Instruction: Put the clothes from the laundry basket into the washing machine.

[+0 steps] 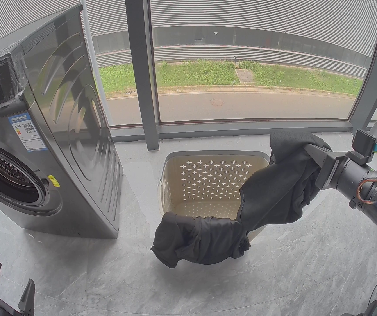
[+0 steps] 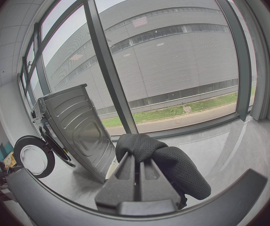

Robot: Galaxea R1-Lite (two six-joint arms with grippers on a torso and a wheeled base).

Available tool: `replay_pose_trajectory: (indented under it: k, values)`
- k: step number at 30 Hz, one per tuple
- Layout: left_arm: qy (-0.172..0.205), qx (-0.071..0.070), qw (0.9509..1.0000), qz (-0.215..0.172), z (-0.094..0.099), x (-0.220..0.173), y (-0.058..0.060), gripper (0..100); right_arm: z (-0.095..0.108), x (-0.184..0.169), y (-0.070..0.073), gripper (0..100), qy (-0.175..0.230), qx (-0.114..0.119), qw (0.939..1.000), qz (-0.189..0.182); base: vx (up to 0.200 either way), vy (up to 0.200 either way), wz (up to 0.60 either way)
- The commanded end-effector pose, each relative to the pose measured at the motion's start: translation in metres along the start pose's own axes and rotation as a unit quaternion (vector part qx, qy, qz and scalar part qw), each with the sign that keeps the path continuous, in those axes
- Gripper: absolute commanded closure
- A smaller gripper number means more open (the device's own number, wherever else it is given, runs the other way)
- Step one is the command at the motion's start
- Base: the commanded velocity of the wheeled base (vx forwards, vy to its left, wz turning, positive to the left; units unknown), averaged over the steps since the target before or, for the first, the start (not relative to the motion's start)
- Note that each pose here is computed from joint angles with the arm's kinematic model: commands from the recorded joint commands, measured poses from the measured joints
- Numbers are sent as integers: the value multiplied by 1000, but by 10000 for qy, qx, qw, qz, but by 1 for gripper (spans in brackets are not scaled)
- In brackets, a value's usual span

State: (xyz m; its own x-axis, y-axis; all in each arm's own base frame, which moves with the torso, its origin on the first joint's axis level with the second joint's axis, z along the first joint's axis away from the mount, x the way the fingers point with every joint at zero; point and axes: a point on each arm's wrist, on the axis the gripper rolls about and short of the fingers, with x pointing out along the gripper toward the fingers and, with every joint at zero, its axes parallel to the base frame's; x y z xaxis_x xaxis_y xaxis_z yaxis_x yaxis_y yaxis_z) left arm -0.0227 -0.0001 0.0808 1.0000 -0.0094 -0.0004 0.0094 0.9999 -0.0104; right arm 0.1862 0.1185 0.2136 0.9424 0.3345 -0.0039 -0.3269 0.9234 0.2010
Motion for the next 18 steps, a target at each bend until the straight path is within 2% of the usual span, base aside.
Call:
replay_pose_trajectory:
  k: [1, 18]
  values:
    - [6, -2, 10000, 1, -5, 0, 0, 0, -1, 0, 3, 100, 18, 2, 10000, 72, 0, 200, 0]
    - [6, -25, 10000, 1, -5, 0, 0, 0, -4, -2, 5, 100, 83, -10, 9998, 168, 0, 200, 0]
